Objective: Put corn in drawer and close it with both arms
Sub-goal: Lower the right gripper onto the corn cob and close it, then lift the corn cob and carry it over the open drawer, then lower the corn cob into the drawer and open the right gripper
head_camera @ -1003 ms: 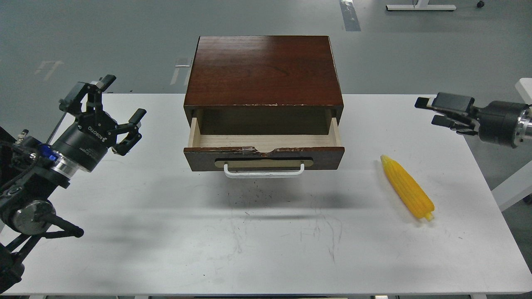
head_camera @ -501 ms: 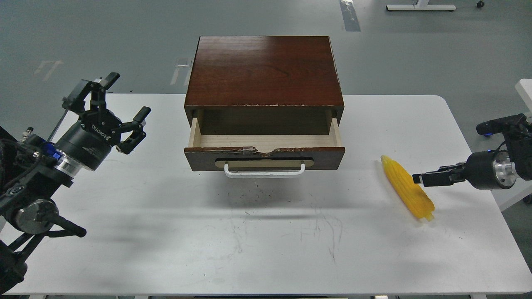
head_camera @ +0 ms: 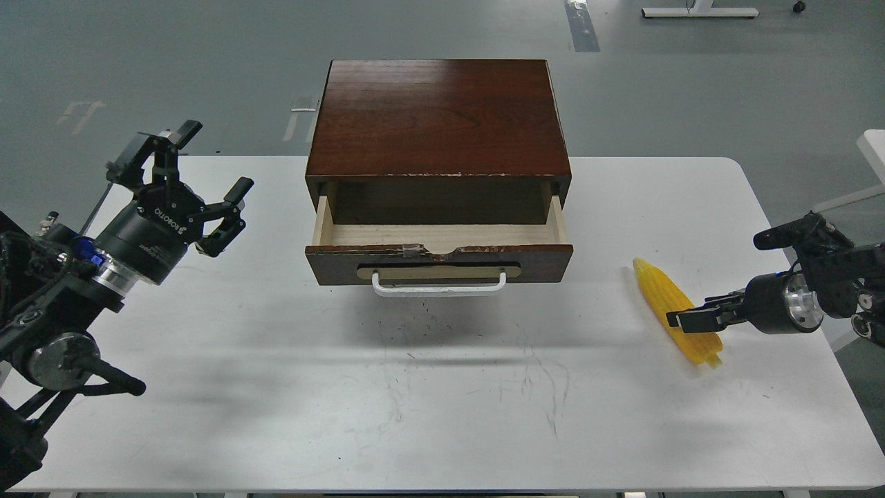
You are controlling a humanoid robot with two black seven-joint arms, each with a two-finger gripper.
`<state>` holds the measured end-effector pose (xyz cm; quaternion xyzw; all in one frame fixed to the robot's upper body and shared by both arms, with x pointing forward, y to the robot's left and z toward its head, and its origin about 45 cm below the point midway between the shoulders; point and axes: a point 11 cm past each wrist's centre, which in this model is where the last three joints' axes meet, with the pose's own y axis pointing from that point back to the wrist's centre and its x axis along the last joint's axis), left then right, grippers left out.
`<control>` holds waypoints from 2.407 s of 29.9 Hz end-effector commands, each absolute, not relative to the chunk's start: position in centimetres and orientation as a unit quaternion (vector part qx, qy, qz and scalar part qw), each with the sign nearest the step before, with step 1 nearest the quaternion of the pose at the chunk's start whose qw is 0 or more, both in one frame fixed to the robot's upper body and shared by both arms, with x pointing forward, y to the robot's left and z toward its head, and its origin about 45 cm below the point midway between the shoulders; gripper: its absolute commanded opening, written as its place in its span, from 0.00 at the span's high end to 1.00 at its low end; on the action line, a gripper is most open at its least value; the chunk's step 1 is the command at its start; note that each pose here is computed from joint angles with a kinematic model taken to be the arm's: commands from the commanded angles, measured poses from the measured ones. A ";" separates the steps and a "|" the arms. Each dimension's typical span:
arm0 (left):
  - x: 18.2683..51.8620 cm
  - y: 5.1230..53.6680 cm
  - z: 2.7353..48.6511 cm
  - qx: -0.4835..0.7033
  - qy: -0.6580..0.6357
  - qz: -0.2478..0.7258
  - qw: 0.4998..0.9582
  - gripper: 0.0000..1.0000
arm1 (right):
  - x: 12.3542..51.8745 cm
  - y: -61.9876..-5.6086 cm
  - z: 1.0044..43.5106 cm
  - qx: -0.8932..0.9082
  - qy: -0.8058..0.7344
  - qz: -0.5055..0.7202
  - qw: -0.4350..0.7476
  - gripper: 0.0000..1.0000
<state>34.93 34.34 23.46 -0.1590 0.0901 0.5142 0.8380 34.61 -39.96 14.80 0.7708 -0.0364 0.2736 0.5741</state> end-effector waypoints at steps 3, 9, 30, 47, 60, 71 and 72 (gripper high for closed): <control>34.9 34.3 23.5 -0.158 0.090 0.514 0.838 0.00 | 33.8 -40.3 14.1 0.769 -0.022 0.265 0.581 0.88; 34.9 34.3 23.5 -0.159 0.091 0.508 0.841 0.00 | 34.1 -40.5 14.8 0.769 -0.031 0.268 0.580 0.97; 34.8 34.1 24.0 -0.161 0.088 0.502 0.845 0.00 | 44.2 -27.8 39.4 0.705 -0.052 0.510 0.489 0.94; 35.0 34.7 24.6 -0.165 0.079 0.507 0.842 0.00 | 42.6 -10.5 36.9 0.597 0.168 0.648 0.442 0.96; 35.0 34.8 24.8 -0.168 0.078 0.508 0.841 0.00 | 41.8 -8.6 31.6 0.583 0.220 0.657 0.425 0.94; 35.1 34.9 24.8 -0.168 0.077 0.508 0.841 0.00 | 41.9 -8.5 30.1 0.589 0.223 0.649 0.426 0.59; 35.1 34.9 24.8 -0.168 0.077 0.508 0.841 0.00 | 41.9 -8.5 30.1 0.589 0.223 0.649 0.426 0.55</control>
